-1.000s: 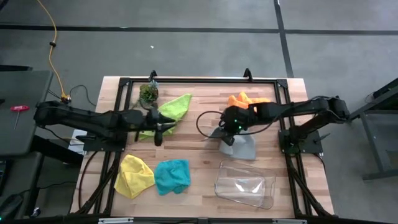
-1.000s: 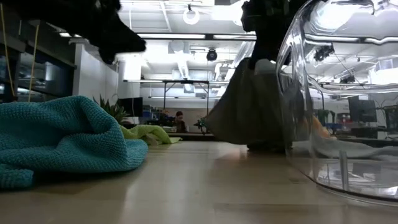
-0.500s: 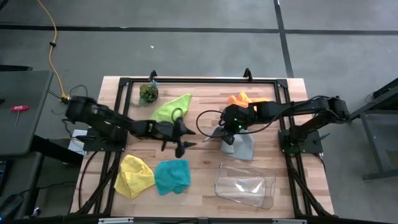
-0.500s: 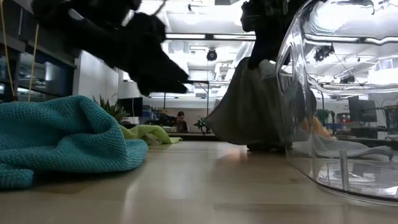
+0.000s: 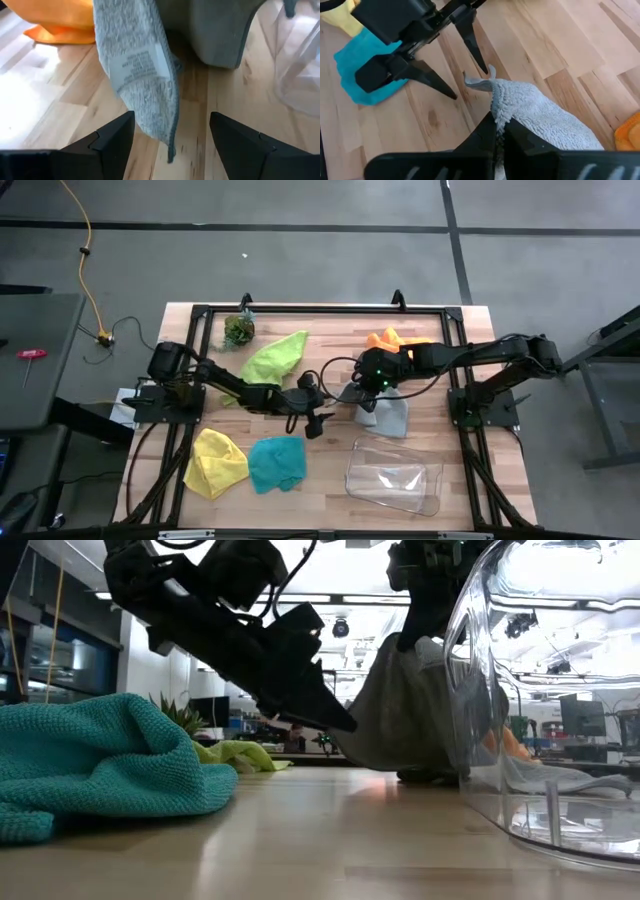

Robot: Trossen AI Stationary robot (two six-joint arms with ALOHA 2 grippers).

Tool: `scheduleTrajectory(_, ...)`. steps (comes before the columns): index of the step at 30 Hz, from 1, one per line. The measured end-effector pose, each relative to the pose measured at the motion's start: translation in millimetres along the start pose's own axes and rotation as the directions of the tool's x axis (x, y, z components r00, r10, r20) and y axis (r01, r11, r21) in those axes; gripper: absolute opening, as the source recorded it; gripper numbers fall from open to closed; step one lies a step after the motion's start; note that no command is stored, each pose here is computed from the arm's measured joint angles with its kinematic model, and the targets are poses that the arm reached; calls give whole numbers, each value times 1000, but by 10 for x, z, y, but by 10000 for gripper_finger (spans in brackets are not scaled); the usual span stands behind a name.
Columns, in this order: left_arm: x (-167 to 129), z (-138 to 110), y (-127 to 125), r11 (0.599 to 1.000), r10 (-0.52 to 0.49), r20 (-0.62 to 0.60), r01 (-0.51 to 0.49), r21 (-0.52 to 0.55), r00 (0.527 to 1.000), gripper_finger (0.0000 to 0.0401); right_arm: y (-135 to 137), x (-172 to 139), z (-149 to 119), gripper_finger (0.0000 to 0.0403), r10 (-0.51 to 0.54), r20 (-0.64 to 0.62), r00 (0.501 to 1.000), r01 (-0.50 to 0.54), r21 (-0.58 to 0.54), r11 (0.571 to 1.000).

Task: Fold microfiber towels
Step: Fold the gray cloth

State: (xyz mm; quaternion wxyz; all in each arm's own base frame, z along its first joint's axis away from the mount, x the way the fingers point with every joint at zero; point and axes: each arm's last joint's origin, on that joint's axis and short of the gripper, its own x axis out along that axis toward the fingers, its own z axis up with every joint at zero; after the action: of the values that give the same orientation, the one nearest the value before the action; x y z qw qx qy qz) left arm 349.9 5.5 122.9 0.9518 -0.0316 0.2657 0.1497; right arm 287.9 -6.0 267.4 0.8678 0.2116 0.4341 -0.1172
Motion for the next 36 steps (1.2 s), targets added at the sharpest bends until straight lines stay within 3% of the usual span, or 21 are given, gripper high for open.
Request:
scheduleTrajectory(7, -1, -26, 5, 997, 8, -25, -6, 79, 1000, 200, 0, 0, 1, 0, 0, 1, 1000, 0, -1, 1000)
scheduleTrajectory(17, -2, -51, 18, 995, 33, -48, -28, 91, 998, 19, 7, 1, 15, 0, 8, 16, 1000, -8, -1, 1000)
scheduleTrajectory(24, -41, -66, 52, 995, 32, -104, -21, 102, 994, 3, 29, -20, 63, 7, 26, 52, 998, -27, 26, 999)
scheduleTrajectory(30, -202, 55, 225, 994, 26, -168, -8, 105, 986, 1, 76, -189, 171, 82, 27, 41, 999, -26, -21, 999)
scheduleTrajectory(36, -416, 186, 471, 995, -40, -244, 60, 74, 969, 1, -80, -208, 174, 183, -94, 7, 996, 94, -37, 995)
